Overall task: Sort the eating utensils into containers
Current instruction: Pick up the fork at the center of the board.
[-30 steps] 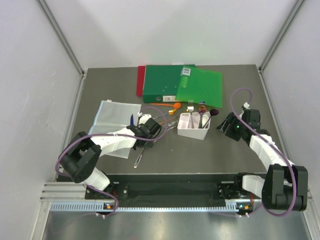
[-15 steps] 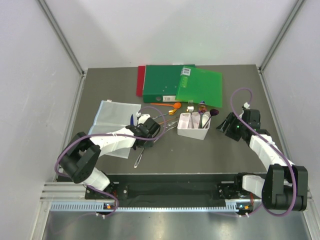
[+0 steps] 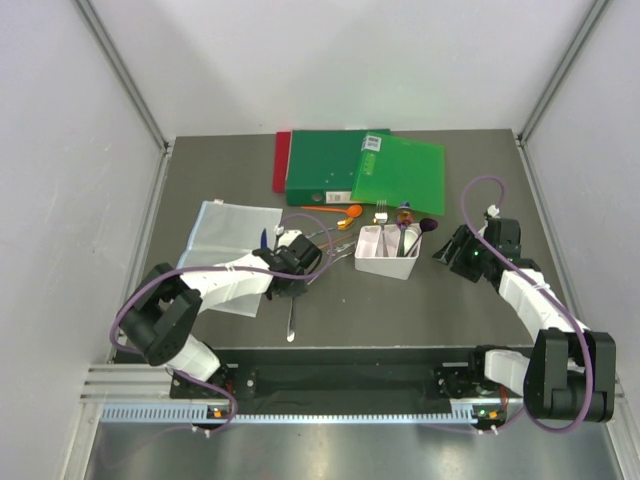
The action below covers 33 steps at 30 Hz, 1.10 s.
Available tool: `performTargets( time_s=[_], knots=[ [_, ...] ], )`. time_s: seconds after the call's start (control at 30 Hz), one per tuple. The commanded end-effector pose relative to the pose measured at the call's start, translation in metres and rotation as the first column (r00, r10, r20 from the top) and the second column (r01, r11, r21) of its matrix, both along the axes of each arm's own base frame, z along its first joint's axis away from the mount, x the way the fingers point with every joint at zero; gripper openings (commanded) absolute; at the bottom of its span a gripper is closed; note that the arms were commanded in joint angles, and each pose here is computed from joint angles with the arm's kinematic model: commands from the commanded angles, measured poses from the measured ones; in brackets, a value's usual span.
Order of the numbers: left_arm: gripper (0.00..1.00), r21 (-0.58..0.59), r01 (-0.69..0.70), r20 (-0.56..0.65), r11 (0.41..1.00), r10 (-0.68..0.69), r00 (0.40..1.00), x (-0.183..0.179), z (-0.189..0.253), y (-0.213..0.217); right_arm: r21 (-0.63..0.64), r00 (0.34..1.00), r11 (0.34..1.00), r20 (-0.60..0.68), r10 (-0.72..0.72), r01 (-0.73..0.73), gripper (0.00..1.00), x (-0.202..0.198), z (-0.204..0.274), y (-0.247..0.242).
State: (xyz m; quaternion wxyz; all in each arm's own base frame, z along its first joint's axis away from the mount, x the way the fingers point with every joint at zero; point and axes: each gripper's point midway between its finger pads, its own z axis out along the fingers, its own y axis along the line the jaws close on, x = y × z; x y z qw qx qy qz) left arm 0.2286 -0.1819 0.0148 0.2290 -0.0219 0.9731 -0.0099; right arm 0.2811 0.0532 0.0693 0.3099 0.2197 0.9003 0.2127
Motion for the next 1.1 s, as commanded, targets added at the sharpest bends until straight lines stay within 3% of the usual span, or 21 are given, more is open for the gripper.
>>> performTargets(
  time_s=[0.0, 0.23, 0.43, 1.07],
  knots=[
    [0.00, 0.158, 0.052, -0.281, 0.986, -0.006, 0.960, -0.066, -0.038, 0.043, 0.006, 0.998, 1.000, 0.066, -0.006, 0.005, 0.63, 0.011, 0.015, -0.001],
    [0.00, 0.090, 0.057, -0.271, 0.994, -0.031, 0.962, -0.065, -0.037, 0.031, 0.009, 0.998, 1.000, 0.057, -0.008, 0.008, 0.63, 0.010, 0.010, -0.001],
    [0.00, 0.047, 0.043, -0.163, 0.998, -0.035, 0.986, -0.041, -0.012, 0.019, 0.013, 0.998, 1.000, 0.060, -0.008, 0.007, 0.62, 0.010, 0.010, 0.000],
    [0.00, -0.028, 0.046, 0.027, 0.999, -0.046, 0.999, 0.010, 0.024, -0.014, 0.014, 0.997, 1.000, 0.075, 0.000, -0.001, 0.62, 0.014, 0.017, 0.000]
  ],
)
